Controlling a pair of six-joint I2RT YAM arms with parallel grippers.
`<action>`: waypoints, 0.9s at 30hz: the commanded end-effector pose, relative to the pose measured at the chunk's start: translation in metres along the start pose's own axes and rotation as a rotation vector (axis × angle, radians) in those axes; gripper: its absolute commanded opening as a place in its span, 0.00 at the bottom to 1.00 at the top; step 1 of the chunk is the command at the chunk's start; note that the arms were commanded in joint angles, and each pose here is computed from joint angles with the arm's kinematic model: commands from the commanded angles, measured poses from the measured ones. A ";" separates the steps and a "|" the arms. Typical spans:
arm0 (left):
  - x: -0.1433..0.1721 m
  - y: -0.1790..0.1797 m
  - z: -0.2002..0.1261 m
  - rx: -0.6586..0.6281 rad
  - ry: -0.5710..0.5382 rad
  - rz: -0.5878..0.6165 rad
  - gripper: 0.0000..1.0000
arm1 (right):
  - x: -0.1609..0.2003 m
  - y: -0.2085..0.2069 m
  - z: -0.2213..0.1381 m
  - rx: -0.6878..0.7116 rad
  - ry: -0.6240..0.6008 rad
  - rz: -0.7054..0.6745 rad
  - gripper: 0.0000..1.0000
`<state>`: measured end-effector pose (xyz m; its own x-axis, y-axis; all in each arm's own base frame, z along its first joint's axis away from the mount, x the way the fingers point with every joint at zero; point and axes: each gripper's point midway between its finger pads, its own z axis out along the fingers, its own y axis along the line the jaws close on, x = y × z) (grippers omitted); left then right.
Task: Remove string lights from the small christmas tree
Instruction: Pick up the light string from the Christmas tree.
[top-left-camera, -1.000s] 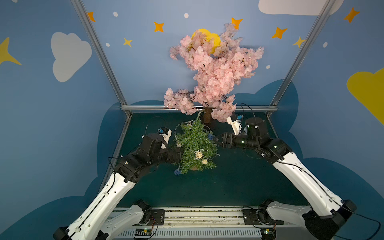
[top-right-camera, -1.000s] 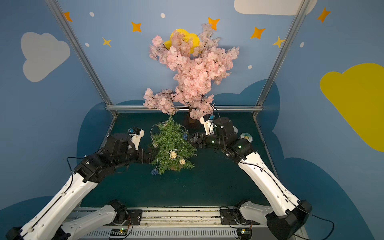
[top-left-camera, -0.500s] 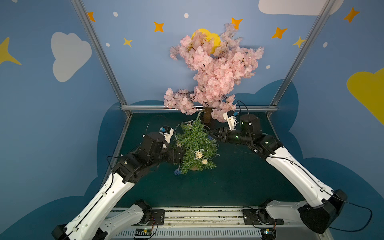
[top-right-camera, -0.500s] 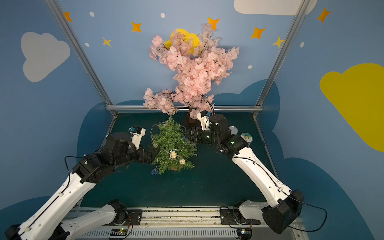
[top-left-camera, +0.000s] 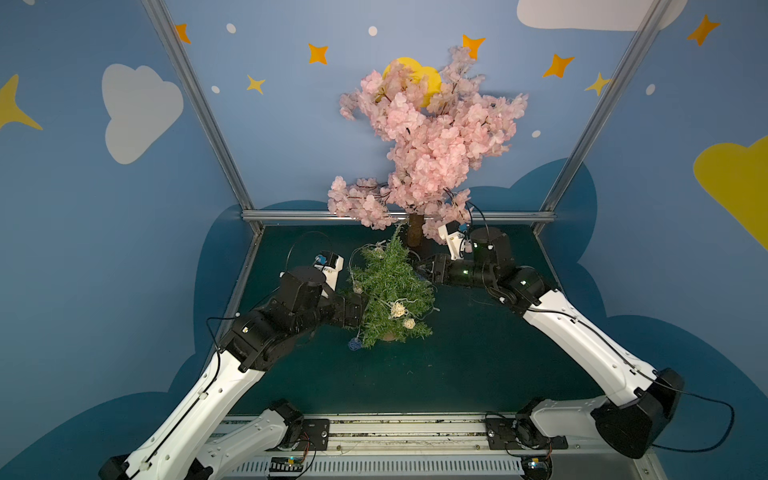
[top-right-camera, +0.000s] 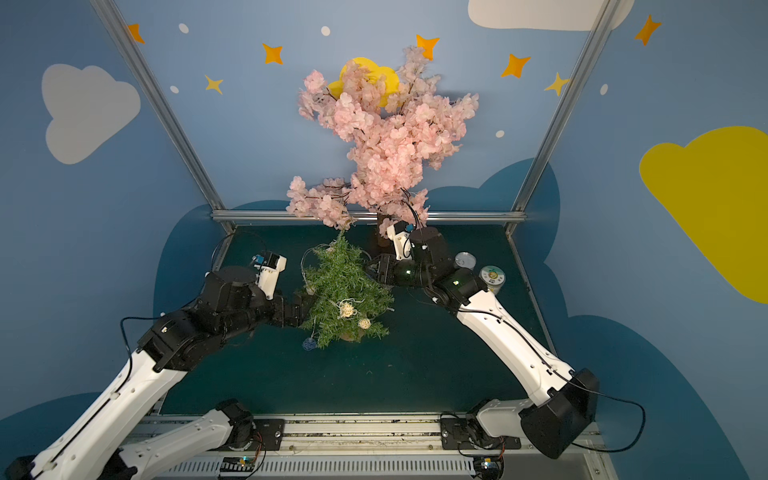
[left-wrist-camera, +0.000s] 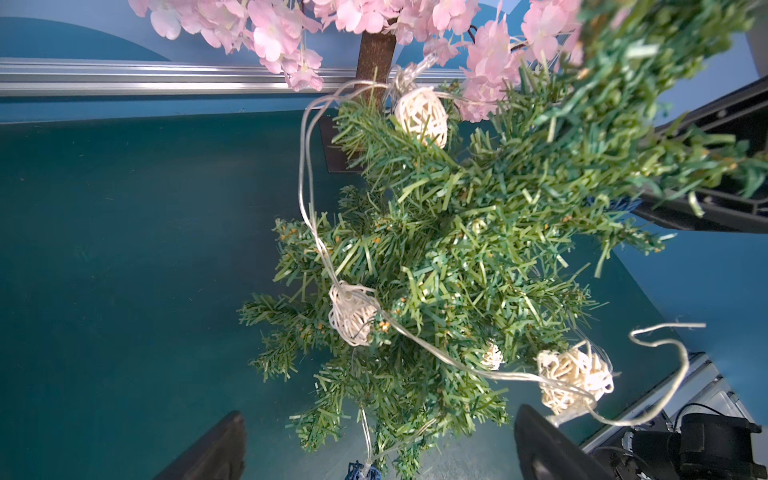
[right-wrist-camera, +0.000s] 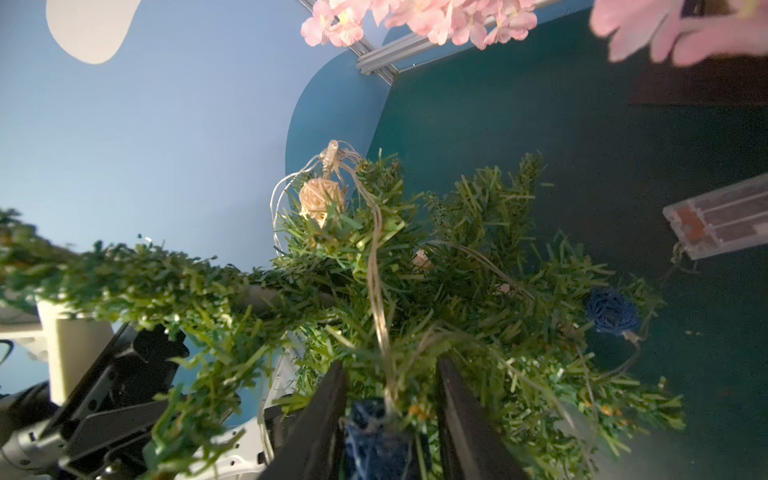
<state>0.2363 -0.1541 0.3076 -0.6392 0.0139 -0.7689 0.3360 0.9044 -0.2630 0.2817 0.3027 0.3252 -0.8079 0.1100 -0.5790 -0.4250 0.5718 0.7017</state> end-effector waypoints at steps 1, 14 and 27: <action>0.003 0.002 0.000 -0.008 0.003 0.016 1.00 | -0.011 0.009 -0.005 -0.004 -0.040 -0.015 0.25; -0.002 0.001 -0.008 -0.002 -0.017 0.029 1.00 | -0.031 0.018 -0.020 0.009 -0.069 -0.062 0.15; -0.004 0.002 -0.012 -0.010 -0.028 0.049 1.00 | -0.061 0.032 -0.023 -0.001 -0.090 -0.125 0.11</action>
<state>0.2328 -0.1489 0.3124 -0.6172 0.0259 -0.7864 0.3455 0.9069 -0.2413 0.3059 0.2957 0.3800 -0.7310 0.1257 -0.6707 -0.4881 0.5905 0.6427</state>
